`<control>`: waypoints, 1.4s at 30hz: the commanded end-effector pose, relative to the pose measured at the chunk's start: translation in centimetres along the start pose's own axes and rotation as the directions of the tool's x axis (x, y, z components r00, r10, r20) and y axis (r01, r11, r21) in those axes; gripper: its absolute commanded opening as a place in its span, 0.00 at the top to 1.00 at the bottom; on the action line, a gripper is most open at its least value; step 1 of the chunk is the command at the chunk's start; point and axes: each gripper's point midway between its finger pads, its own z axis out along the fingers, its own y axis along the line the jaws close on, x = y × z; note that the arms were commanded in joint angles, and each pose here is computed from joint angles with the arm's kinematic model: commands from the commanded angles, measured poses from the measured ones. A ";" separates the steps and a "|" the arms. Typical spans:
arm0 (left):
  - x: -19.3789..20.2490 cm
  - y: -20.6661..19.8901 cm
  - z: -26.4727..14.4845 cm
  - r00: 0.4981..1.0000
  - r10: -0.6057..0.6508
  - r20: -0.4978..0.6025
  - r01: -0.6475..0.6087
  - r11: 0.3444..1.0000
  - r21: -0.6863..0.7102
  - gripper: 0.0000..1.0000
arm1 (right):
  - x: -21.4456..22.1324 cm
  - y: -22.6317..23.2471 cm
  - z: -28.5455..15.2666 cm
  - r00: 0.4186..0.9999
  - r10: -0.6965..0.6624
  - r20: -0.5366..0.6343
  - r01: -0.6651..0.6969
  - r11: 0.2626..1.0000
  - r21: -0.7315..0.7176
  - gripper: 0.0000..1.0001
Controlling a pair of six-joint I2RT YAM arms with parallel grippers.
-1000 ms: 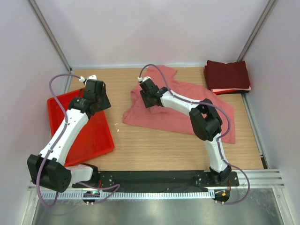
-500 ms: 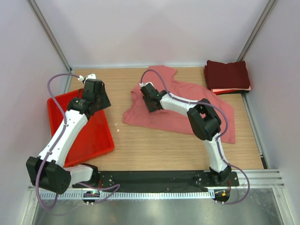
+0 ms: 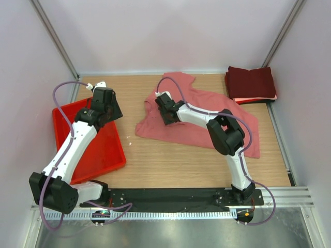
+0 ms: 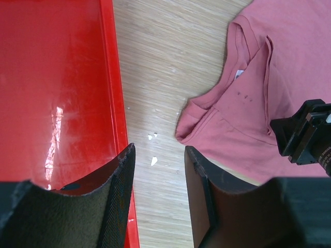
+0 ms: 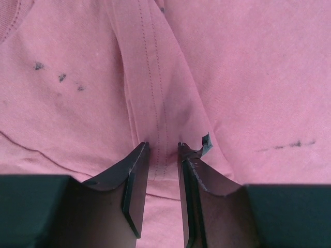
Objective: Fold and stack the t-shirts
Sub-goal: Fold the tshirt
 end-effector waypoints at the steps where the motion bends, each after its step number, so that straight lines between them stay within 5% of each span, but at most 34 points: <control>1: -0.8 -0.4 -0.1 0.999 -0.020 0.033 0.019 0.999 0.026 0.55 | -3.6 -0.1 -4.0 0.995 0.047 0.091 -0.045 0.999 -0.022 0.64; 19: -0.3 -0.3 0.2 0.999 -0.024 0.029 0.023 0.999 0.027 0.56 | 0.1 1.9 -1.6 0.999 0.051 0.020 -0.049 0.996 -0.071 0.64; 30: -0.3 -0.4 0.2 0.999 -0.028 0.026 0.027 0.999 0.032 0.56 | -1.1 -0.4 -2.7 0.995 0.053 0.082 -0.056 0.998 0.033 0.99; 42: -0.1 -0.3 0.2 0.999 -0.027 0.027 0.026 0.999 0.031 0.56 | -4.9 -2.6 -4.9 0.980 0.073 0.187 -0.090 0.992 0.087 0.99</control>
